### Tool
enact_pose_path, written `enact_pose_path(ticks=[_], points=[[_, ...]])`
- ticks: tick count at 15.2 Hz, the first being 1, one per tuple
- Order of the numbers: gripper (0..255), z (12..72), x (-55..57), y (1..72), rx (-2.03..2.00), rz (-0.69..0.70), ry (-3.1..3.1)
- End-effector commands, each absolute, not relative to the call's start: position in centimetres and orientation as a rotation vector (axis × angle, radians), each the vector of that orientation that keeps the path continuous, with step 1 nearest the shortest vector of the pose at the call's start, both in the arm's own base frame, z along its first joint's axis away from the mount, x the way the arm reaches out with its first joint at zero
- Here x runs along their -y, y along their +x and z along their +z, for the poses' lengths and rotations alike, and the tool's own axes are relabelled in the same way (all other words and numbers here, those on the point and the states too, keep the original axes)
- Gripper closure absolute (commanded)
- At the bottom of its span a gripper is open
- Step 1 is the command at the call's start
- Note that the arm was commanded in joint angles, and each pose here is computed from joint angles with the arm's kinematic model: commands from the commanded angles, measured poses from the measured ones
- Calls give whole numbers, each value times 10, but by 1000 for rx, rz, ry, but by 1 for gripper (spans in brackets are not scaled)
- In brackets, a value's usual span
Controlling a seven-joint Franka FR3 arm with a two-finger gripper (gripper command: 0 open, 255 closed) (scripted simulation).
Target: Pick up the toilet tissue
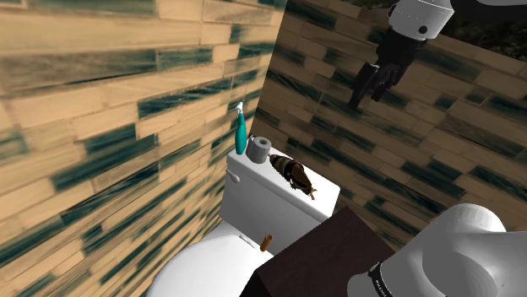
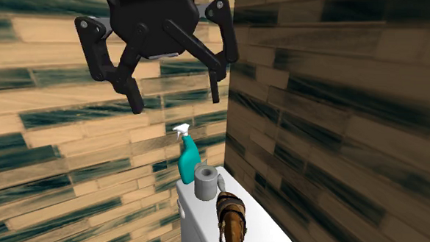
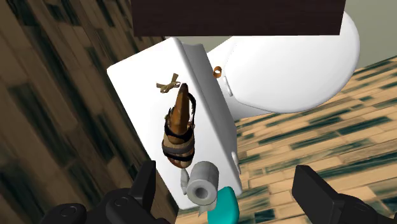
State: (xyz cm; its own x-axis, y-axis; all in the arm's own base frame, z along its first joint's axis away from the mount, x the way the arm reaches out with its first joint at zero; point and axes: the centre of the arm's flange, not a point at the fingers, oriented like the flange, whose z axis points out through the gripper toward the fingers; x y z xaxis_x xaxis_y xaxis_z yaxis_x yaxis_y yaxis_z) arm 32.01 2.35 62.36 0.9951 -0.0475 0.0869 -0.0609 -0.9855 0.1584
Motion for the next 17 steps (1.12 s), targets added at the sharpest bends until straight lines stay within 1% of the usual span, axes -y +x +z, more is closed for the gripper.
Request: enact_pose_path(ticks=[1, 17], points=[[0, 624, -23, 320, 81, 124, 2976], [0, 484, 21, 478, -48, 75, 3052]])
